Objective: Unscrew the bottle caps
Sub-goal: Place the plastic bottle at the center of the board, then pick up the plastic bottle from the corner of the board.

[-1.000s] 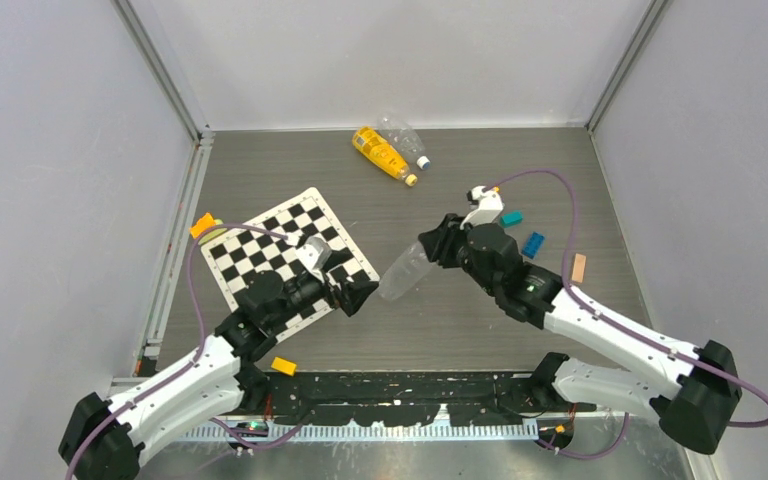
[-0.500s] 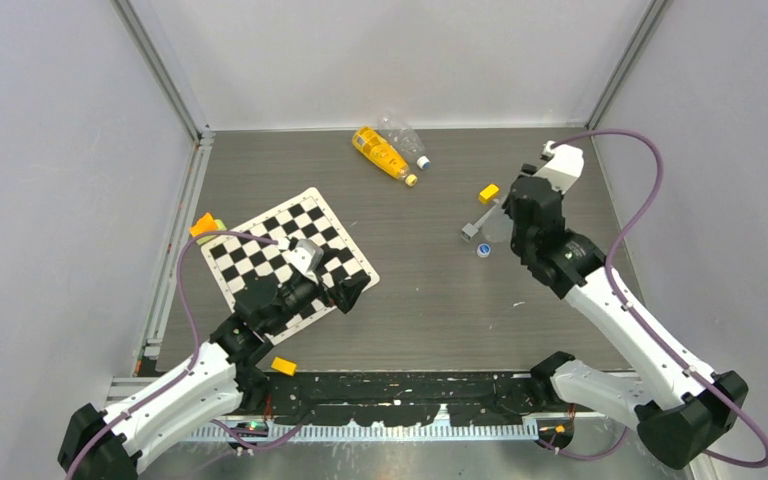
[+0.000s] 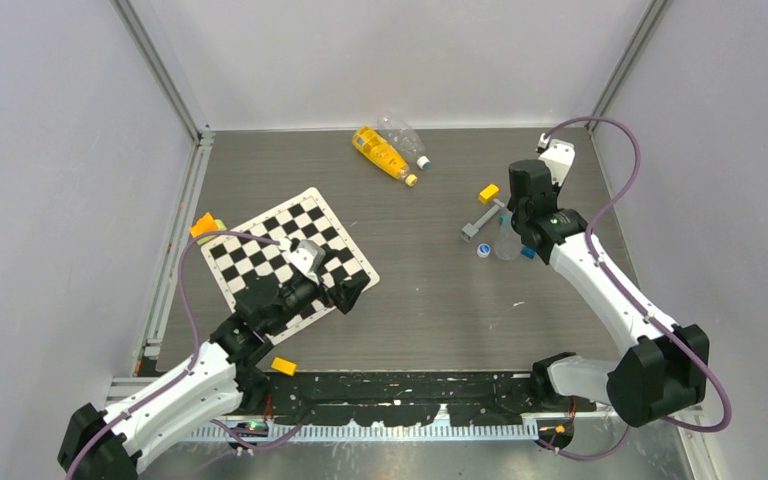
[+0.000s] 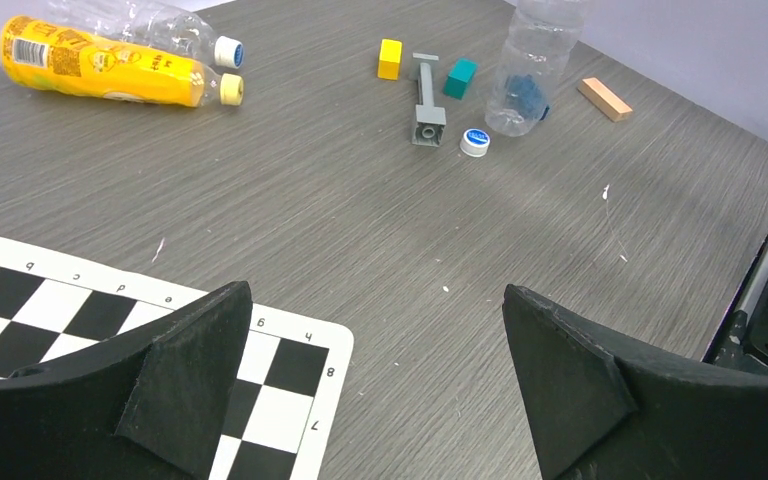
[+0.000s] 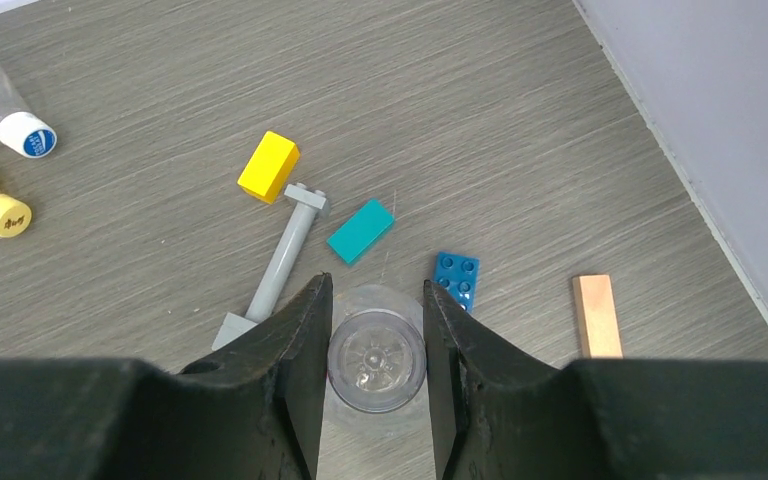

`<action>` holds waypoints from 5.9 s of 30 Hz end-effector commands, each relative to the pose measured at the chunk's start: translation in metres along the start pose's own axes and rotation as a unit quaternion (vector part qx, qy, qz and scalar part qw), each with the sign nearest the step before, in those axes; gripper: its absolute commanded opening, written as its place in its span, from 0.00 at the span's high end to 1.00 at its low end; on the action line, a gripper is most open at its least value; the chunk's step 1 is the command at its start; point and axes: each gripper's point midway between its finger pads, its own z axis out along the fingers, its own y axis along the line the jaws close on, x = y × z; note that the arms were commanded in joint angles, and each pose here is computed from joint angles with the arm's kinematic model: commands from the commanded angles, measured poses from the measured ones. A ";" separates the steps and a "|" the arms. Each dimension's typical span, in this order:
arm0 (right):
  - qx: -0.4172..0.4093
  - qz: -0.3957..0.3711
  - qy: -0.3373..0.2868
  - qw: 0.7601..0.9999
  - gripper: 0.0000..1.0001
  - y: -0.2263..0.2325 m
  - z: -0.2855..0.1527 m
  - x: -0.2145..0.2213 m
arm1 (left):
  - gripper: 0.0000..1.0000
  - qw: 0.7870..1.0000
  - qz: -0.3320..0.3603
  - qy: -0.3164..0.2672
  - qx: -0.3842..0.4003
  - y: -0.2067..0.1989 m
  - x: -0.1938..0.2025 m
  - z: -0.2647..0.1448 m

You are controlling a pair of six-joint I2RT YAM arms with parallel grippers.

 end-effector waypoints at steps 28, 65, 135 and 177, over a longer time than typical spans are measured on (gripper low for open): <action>-0.039 -0.003 0.001 0.999 0.40 0.030 0.029 -0.007 | 0.00 1.000 0.000 -0.011 -0.008 0.003 -0.004 0.003; -0.278 -0.029 -0.038 0.959 0.23 0.160 -0.065 -0.087 | 0.00 0.977 -0.040 -0.026 -0.209 0.069 0.000 -0.020; -0.325 -0.242 0.170 0.898 0.42 0.264 0.003 0.169 | 0.00 0.969 -0.096 -0.045 -0.222 0.067 -0.016 -0.044; -0.621 -0.213 0.185 0.731 0.74 0.138 -0.214 0.200 | 0.00 0.993 0.003 0.103 0.064 -0.031 -0.044 -0.011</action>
